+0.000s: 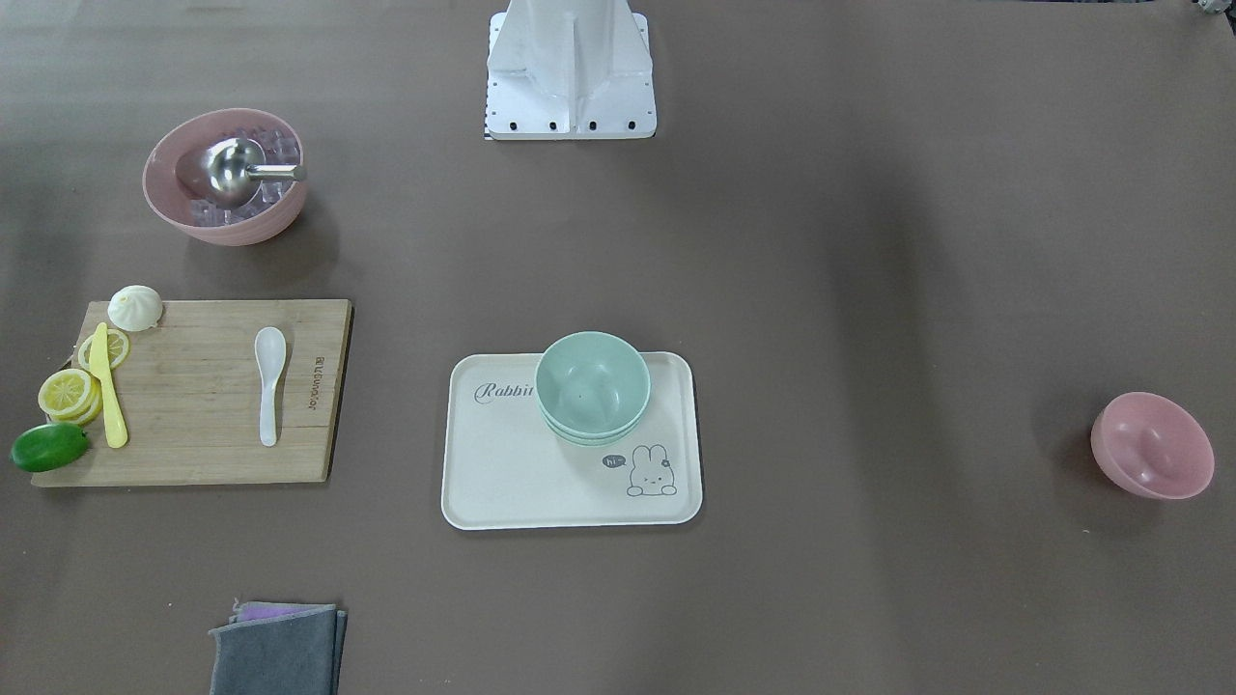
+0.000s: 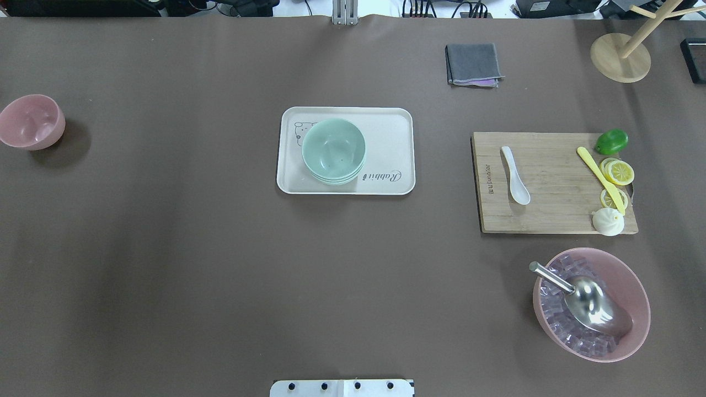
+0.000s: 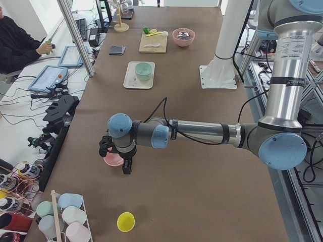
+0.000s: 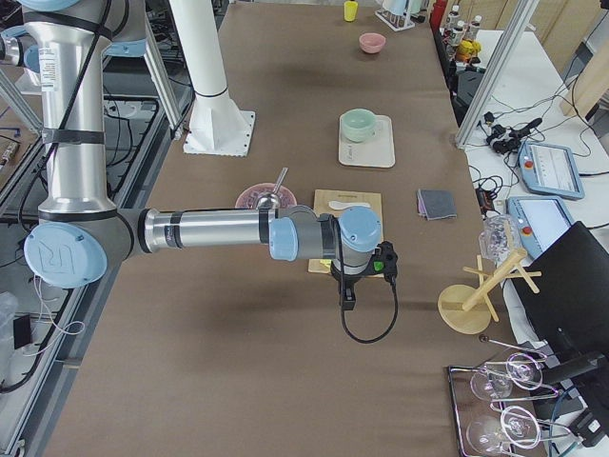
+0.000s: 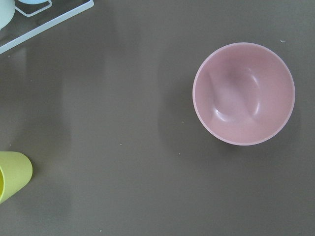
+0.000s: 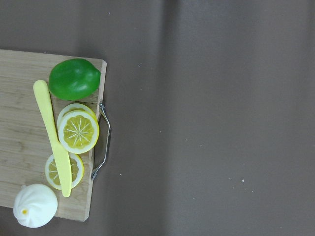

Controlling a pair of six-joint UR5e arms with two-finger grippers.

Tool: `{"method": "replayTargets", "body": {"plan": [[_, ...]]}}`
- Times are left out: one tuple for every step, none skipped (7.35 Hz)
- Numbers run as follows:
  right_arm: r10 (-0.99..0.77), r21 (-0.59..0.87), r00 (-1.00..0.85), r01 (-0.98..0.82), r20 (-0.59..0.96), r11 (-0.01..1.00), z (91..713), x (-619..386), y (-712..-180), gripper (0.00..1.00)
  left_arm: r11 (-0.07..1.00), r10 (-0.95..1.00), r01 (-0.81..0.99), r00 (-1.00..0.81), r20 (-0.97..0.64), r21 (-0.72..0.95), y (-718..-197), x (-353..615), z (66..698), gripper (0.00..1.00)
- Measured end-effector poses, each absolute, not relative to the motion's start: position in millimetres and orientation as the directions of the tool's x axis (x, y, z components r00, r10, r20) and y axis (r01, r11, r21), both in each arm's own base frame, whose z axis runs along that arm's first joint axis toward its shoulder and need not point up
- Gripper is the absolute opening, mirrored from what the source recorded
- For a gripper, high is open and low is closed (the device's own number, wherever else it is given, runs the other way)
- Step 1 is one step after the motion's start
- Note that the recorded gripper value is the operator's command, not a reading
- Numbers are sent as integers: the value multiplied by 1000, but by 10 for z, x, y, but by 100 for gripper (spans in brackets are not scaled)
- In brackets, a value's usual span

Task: Stack pink bowl on green and place spoon

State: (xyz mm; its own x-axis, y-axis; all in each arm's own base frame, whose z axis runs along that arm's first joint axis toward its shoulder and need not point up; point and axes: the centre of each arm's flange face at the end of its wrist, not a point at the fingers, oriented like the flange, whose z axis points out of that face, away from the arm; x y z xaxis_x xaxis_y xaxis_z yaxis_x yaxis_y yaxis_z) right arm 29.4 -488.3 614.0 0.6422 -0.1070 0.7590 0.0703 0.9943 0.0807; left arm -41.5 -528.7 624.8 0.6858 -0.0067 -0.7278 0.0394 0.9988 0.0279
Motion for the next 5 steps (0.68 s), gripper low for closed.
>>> {"method": "replayTargets", "body": {"plan": [[-107,81,642,70,759,994,6140,294,-4884,100,999,-8,40,685,-728,27,-5286,-416,6249,98],[-106,80,642,70,759,994,6143,295,-4883,100,999,-9,41,685,-728,26,-5283,-418,6251,98],[-106,80,642,70,759,994,6144,296,-4882,100,999,-10,41,685,-728,26,-5277,-421,6254,98],[-106,80,642,69,759,994,6142,296,-4882,100,999,-10,42,685,-728,25,-5274,-422,6257,98],[-103,78,642,68,759,995,6138,296,-4883,100,999,-11,41,685,-728,24,-5273,-421,6261,98]]}}
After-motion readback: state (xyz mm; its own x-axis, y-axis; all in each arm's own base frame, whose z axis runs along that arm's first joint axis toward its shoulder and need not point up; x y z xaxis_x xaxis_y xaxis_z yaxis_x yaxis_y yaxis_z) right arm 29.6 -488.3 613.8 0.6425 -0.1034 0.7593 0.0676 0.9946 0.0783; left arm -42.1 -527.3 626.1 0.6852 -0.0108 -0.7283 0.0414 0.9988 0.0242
